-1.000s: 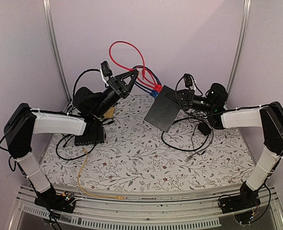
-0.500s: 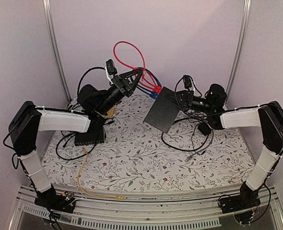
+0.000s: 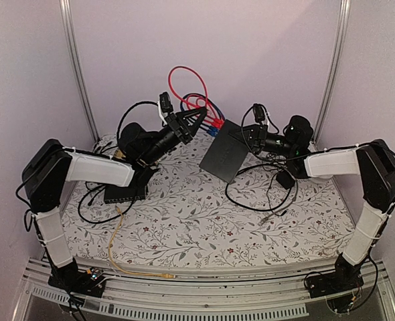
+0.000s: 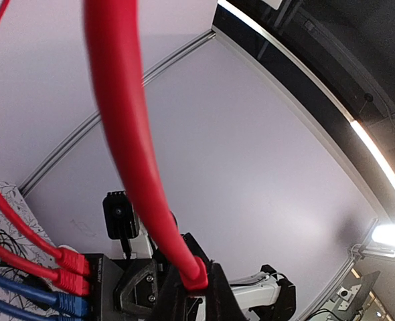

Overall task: Pull the plug from the switch port
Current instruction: Place the connector at the corner of the board.

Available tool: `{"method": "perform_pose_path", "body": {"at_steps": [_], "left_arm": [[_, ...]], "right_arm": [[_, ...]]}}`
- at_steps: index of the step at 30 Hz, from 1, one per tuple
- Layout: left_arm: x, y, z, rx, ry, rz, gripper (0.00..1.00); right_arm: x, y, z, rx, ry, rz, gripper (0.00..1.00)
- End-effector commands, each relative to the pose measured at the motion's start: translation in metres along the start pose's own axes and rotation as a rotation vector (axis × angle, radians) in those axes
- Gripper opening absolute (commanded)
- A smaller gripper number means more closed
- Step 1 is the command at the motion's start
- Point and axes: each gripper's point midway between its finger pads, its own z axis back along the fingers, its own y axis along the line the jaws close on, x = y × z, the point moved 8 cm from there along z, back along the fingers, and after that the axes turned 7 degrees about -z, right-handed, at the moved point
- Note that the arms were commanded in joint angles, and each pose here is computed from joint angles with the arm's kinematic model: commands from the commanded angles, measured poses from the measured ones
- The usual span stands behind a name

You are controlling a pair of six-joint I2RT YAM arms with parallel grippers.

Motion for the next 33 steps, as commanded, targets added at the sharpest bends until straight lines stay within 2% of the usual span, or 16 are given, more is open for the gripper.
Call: {"method": "perform_pose_path", "body": {"at_steps": [1,11,20,33], "left_arm": [[0.008,-0.010,-0.011,-0.076,-0.012,-0.021,0.00],[0.014,-0.018,-0.022,-0.116,-0.024,-0.017,0.00],[0.037,-0.028,-0.003,-0.071,-0.099,-0.086,0.00],[0.053,-0.023,0.024,0.005,-0.158,-0.123,0.00]], "right_arm": [[0.010,0.016,-0.007,0.066,-0.030,0.075,0.02],[0.001,-0.001,-0.007,0.037,-0.021,0.038,0.02],[0.000,0.003,0.020,-0.005,-0.080,0.038,0.01],[0.009,0.021,0.052,-0.038,-0.183,0.063,0.01]]}}
